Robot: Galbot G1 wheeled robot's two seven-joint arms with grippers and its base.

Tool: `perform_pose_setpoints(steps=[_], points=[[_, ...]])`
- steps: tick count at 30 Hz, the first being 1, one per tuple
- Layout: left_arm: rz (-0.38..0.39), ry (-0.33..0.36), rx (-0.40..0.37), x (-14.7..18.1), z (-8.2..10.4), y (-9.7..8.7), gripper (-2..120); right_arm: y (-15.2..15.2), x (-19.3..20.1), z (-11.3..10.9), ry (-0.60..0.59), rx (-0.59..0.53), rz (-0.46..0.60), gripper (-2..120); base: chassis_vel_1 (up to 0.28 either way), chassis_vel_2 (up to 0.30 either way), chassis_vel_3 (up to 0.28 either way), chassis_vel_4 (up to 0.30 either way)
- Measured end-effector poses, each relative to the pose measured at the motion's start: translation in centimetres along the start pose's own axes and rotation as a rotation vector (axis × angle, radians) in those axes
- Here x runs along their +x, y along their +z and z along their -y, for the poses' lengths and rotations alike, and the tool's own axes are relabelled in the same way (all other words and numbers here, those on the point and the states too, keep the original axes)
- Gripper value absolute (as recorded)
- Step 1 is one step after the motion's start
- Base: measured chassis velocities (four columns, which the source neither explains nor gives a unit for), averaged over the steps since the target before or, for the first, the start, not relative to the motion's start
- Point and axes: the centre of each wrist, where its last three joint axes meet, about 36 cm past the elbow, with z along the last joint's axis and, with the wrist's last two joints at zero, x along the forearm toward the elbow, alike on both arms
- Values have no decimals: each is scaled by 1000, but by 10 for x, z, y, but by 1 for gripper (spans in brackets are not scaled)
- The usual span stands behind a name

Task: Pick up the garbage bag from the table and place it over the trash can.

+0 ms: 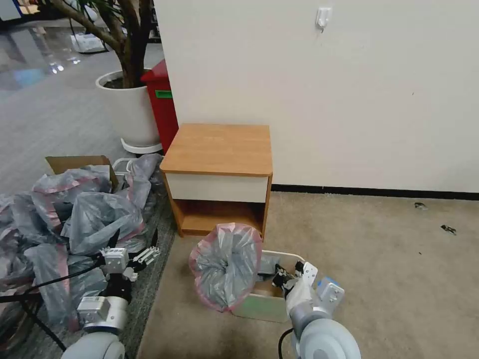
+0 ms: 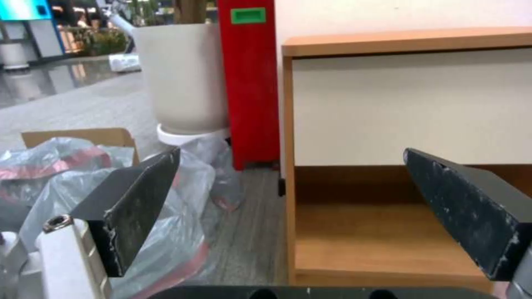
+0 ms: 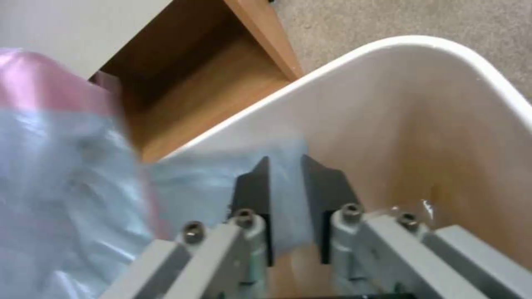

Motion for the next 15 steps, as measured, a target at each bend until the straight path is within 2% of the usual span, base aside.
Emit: perform_pose_setpoints(steps=[4,5,10,12,13,14,15], points=[[1,12,-11,-1,-2,0,100,3,2,0,12,9,6,37,0,0,0,0],[1,12,-11,-1,-2,0,100,3,2,0,12,9,6,37,0,0,0,0],[-8,37,-1,1,4,2,100,5,3,-2,13,9,16,55,0,0,0,0],[-14,89,32,5,10,1,100,5,3,-3,14,10,35,66,0,0,0,0],[-14,89,32,5,10,1,100,5,3,-3,14,10,35,66,0,0,0,0],[-15,122,64,6,12,-2,100,4,3,-2,14,11,43,68,0,0,0,0],[-14,215,156,9,13,-10,100,3,3,-1,14,14,57,75,0,0,0,0]])
